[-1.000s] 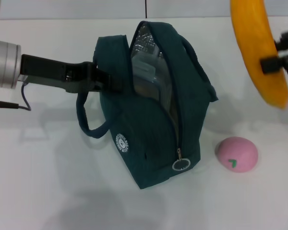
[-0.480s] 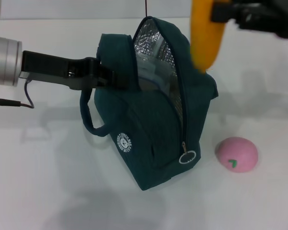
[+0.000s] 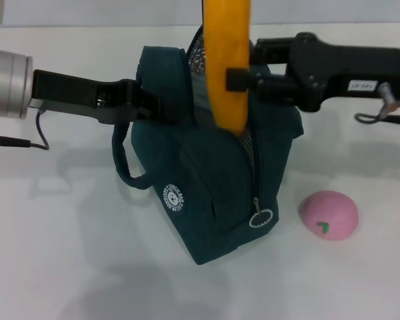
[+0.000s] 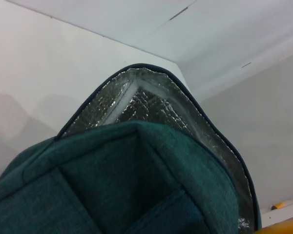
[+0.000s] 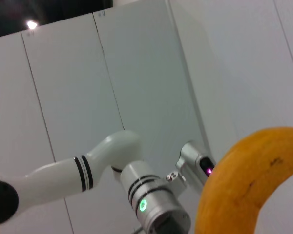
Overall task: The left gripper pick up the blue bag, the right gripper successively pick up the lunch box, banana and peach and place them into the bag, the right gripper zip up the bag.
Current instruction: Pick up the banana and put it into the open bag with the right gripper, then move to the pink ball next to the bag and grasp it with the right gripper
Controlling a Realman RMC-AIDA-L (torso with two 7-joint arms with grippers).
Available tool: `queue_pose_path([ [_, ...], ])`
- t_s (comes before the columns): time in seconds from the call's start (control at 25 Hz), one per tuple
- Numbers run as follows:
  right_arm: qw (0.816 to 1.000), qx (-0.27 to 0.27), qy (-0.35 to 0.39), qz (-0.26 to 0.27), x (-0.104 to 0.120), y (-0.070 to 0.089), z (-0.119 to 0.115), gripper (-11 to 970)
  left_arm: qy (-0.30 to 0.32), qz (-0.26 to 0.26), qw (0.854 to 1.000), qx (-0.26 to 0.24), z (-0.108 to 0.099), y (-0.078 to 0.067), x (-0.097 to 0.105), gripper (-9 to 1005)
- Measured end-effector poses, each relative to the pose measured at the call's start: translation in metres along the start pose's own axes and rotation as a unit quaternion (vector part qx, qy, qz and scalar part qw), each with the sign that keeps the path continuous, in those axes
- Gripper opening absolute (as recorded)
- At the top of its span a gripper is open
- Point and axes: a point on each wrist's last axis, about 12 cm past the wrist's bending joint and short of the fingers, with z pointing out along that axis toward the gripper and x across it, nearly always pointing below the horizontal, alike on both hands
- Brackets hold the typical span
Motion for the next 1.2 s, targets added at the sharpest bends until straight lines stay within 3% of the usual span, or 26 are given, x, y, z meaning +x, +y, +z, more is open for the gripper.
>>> queue_pose_path([
  [0.84,0.999,0.027,0.034,0.021,0.016,-0.006,0.006,473,-0.004,-0.001,1.0,-0.003,-0.001,0.002,0.002,32],
  [1.0,0.999,0.038,0.017,0.016,0.012,-0.006,-0.003,653,-0.004,-0.002,1.0,-0.003,-0.002,0.003,0.002,32],
  [1.16,0.998,0.058,-0.024,-0.002,0.001,-0.002,-0.03,817,-0.005,-0.005,1.0,-0.004,-0.003,0.004,0.004,32],
  [1.2,0.997,0.063,-0.031,-0.007,-0.001,0.0,-0.038,816,-0.006,-0.004,1.0,-0.004,-0.003,0.005,0.005,32],
])
